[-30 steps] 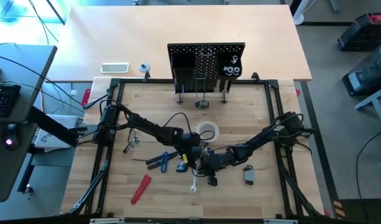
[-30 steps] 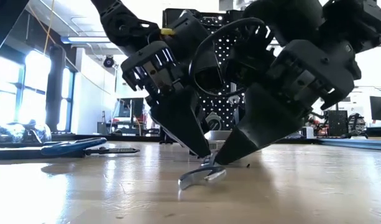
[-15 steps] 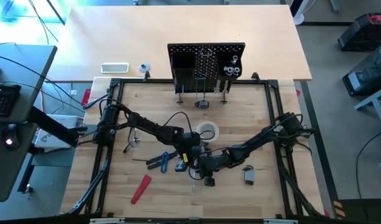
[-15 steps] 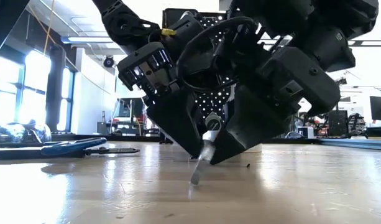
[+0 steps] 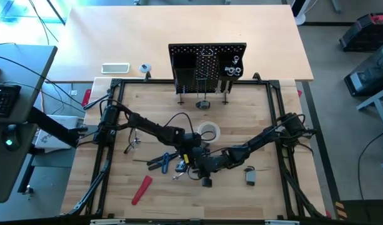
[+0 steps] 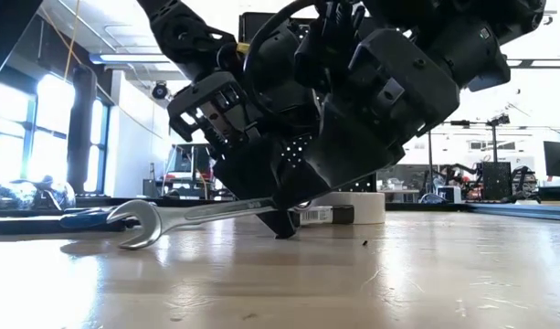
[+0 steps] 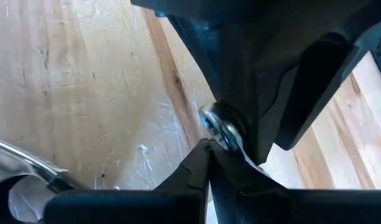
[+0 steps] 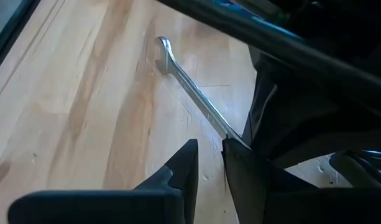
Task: Hang tools onto peg board
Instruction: Hang the silver wrench on the peg board
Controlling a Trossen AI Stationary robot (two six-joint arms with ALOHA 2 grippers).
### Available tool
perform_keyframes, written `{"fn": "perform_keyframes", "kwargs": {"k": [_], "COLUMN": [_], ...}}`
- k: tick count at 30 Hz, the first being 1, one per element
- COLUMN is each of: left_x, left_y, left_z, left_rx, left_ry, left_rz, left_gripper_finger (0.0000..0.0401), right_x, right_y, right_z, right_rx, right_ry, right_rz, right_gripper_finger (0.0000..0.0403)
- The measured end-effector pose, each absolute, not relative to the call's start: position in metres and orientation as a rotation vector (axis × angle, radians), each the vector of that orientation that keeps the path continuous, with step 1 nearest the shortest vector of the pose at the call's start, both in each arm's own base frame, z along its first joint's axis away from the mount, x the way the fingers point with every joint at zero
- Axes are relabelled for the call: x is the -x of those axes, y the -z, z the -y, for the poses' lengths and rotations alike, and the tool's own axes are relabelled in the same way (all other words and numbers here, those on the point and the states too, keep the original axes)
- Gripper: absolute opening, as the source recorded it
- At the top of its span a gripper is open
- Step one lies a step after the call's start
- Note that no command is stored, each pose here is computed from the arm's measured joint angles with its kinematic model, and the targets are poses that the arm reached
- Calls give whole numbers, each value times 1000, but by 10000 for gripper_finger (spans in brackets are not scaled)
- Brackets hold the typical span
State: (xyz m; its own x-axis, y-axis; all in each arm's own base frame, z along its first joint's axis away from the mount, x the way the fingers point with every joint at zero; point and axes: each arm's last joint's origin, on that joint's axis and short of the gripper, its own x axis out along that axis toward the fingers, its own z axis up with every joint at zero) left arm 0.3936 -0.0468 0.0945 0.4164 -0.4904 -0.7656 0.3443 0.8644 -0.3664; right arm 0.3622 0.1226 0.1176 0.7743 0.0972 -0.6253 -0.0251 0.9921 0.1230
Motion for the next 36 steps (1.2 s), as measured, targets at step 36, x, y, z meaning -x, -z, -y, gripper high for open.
{"fn": "perform_keyframes", "kwargs": {"k": [36], "left_x": [-390], "left_y": [-92], "left_z": [33], "left_rx": [53], "left_ry": [644], "left_rz": [-999], "left_gripper_finger": [0], "right_x": [-341], "right_y": [-93], "right_z": [-159], "right_rx": [493], "right_ry": [97], "right_rz": [-690], "right_gripper_finger": [161]}}
